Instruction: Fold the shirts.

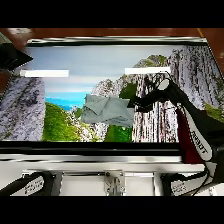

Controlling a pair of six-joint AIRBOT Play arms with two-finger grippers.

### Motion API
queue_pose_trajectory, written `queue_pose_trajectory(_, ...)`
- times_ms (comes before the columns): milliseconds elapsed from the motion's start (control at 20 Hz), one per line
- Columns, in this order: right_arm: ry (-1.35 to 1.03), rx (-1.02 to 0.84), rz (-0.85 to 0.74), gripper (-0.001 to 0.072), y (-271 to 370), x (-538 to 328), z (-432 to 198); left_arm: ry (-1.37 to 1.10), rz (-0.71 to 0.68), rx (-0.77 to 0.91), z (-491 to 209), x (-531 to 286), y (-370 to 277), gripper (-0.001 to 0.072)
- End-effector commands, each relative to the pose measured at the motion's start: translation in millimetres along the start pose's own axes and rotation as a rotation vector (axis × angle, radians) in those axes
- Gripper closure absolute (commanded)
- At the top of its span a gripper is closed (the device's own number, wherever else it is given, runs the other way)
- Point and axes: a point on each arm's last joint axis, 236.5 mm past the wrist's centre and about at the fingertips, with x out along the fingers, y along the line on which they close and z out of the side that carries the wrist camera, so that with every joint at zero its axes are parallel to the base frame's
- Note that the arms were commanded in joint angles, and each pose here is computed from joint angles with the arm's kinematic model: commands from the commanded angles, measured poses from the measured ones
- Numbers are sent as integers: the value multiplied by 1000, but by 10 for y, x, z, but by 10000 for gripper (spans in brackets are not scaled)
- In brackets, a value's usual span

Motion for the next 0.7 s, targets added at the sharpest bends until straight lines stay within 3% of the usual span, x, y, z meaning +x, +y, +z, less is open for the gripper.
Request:
queue_pose_trajectory(0,83,41,4,34,-234,143,-106,0,-1,1,-1,-1,-5,671)
queue_pose_trajectory(250,94,109,105,37,-74,509,-59,-1,-12,-14,2,-1,-31,671)
queue_pose_trajectory(300,98,108,125,145,-26,552,-66,-2,-12,-14,3,-1,-31,671)
queue_pose_trajectory(400,86,70,176,609,99,559,-39,-1,-12,-14,2,-1,-31,671)
queue_pose_trajectory(450,63,44,216,647,178,474,22,-2,-12,-14,3,-1,-31,671)
queue_pose_trajectory(650,-66,-66,258,648,416,-576,313,-5,-11,-6,11,-1,-28,671)
